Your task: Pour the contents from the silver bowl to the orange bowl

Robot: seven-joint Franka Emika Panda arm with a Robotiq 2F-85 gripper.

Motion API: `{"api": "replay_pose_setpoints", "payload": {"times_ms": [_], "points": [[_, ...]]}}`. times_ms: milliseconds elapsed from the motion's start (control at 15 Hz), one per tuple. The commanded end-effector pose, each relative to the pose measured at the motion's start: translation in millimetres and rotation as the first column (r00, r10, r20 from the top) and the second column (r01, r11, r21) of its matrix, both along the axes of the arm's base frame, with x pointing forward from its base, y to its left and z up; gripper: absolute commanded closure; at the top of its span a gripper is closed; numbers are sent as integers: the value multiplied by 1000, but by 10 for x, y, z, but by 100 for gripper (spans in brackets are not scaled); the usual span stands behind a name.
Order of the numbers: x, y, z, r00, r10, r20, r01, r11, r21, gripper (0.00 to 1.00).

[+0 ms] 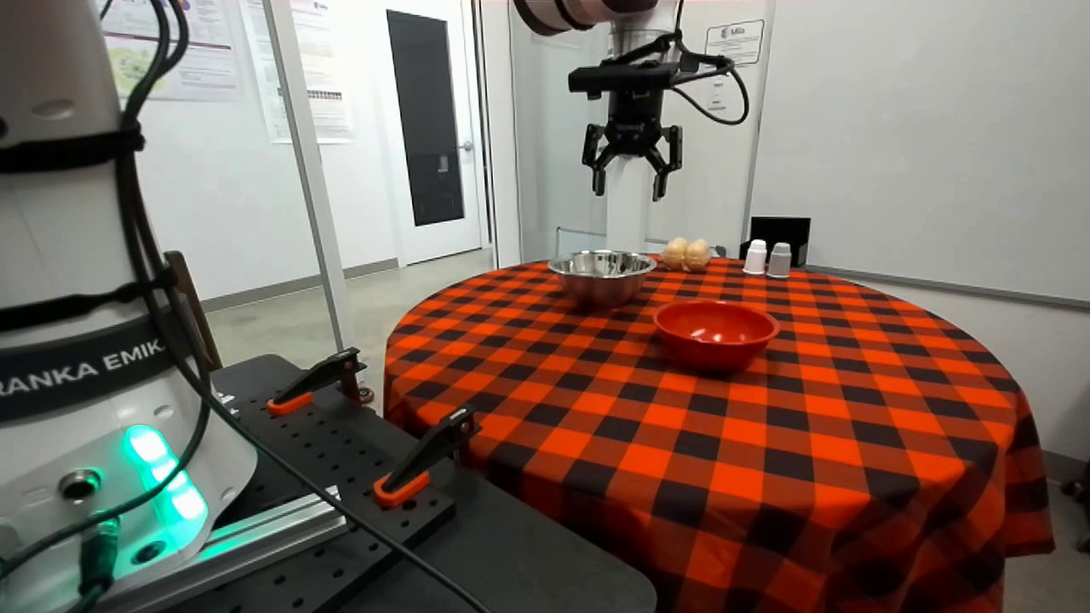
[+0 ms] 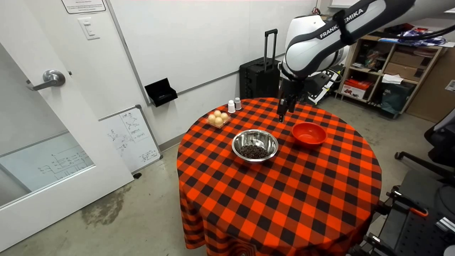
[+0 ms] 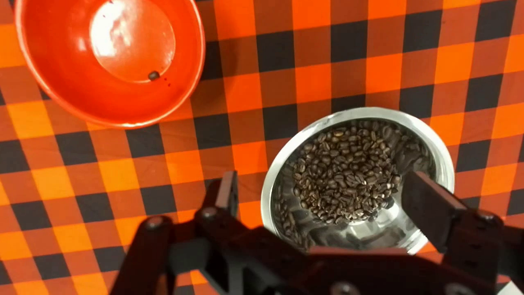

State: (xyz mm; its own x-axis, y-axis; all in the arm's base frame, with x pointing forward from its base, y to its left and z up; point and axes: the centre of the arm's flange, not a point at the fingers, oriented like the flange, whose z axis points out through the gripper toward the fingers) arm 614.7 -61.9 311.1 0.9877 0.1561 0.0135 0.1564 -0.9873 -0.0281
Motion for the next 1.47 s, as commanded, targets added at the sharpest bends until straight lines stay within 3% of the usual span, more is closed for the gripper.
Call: {"api": "replay_pose_setpoints", "payload": {"times_ms": [0, 467, 867, 1333, 1400], "points": [[600, 99, -267, 1000, -28, 7, 28, 1000, -12, 0], [987, 177, -843, 996, -90, -19, 89, 996, -21, 0], [1035, 140, -1328, 991, -109, -75, 107, 994, -35, 0], [1001, 127, -1584, 989, -107, -105, 104, 994, -34, 0], [986, 113, -1613, 988, -107, -111, 105, 994, -31, 14]]}}
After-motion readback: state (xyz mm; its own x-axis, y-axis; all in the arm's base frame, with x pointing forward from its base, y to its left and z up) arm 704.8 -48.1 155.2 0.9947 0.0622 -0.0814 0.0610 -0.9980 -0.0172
